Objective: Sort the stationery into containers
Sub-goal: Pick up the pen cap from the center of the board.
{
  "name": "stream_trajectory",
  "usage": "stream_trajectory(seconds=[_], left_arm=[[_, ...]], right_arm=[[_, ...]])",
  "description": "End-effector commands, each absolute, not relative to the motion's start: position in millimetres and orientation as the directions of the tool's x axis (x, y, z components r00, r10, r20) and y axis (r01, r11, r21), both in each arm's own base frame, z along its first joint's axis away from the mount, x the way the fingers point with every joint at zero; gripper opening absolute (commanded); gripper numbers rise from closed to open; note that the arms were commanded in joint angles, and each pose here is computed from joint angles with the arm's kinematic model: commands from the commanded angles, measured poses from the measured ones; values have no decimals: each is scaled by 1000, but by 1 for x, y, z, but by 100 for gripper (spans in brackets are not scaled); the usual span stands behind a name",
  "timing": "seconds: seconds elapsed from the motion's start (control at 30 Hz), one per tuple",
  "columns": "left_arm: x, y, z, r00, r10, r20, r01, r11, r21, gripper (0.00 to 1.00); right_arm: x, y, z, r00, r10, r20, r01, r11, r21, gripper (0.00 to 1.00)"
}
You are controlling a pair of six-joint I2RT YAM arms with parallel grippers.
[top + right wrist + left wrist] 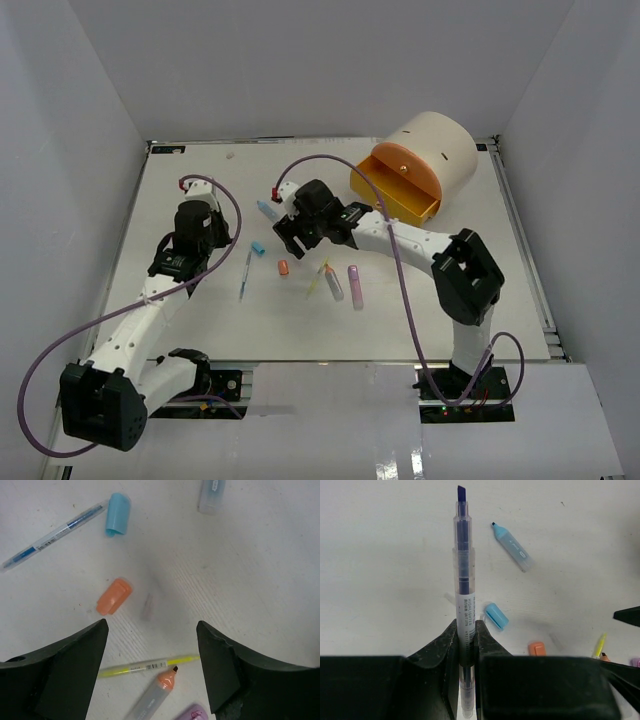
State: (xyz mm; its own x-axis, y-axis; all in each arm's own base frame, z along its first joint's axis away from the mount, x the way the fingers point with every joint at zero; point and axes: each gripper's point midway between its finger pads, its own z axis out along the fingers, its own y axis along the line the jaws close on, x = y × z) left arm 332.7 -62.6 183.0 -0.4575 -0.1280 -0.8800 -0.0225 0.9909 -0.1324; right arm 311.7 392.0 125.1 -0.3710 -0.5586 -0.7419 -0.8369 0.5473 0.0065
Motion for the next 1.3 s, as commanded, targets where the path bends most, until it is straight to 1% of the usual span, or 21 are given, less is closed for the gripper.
stream_trajectory(seconds=[0.0,0.1,0.13,0.23,0.33,0.43,0.53,0.77,0.8,0.87,1.07,1.13,1.17,1.27], left_arm=[[332,-48,201,-380,-185,-906,-97,982,-160,0],[330,-49,207,-353,-185,-917,-82,983,-167,0],[330,-50,208,-352,-185,-917,-78,983,-169,0],[330,-51,207,-356,-183,-916,-74,983,-168,0],[330,-52,208,-355,-184,-916,-68,983,-171,0],[330,-53,209,-353,-185,-917,-61,983,-175,0],[330,-55,210,-354,-185,-917,-51,983,-179,0],[330,-56,210,-353,-183,-918,-44,983,-179,0],[330,-56,211,-351,-182,-919,-40,983,-179,0],[330,-56,211,-351,-181,-919,-38,983,-178,0],[329,-58,211,-351,-175,-920,-23,984,-179,0],[329,-61,214,-345,-176,-922,-5,983,-186,0],[329,-62,214,-344,-174,-923,2,983,-186,0],[328,-70,220,-331,-170,-928,51,979,-198,0]], right_arm=[[315,405,117,-371,-599,-709,-828,559,-40,77],[315,416,100,-387,-625,-678,-827,561,-44,70],[314,415,95,-396,-639,-659,-825,563,-50,65],[314,420,81,-415,-660,-626,-816,574,-64,57],[314,424,69,-436,-665,-607,-812,582,-54,51],[313,422,58,-458,-671,-584,-803,593,-52,47],[314,419,46,-473,-686,-552,-796,602,-66,47],[313,417,36,-483,-695,-533,-793,606,-71,44],[313,417,33,-485,-698,-527,-793,605,-71,41],[313,416,31,-486,-701,-521,-791,606,-78,39],[313,413,28,-515,-690,-508,-772,631,-74,26],[313,412,29,-516,-689,-509,-771,633,-74,19],[313,412,31,-516,-686,-513,-770,634,-73,15],[319,412,55,-503,-664,-553,-761,644,-81,8]])
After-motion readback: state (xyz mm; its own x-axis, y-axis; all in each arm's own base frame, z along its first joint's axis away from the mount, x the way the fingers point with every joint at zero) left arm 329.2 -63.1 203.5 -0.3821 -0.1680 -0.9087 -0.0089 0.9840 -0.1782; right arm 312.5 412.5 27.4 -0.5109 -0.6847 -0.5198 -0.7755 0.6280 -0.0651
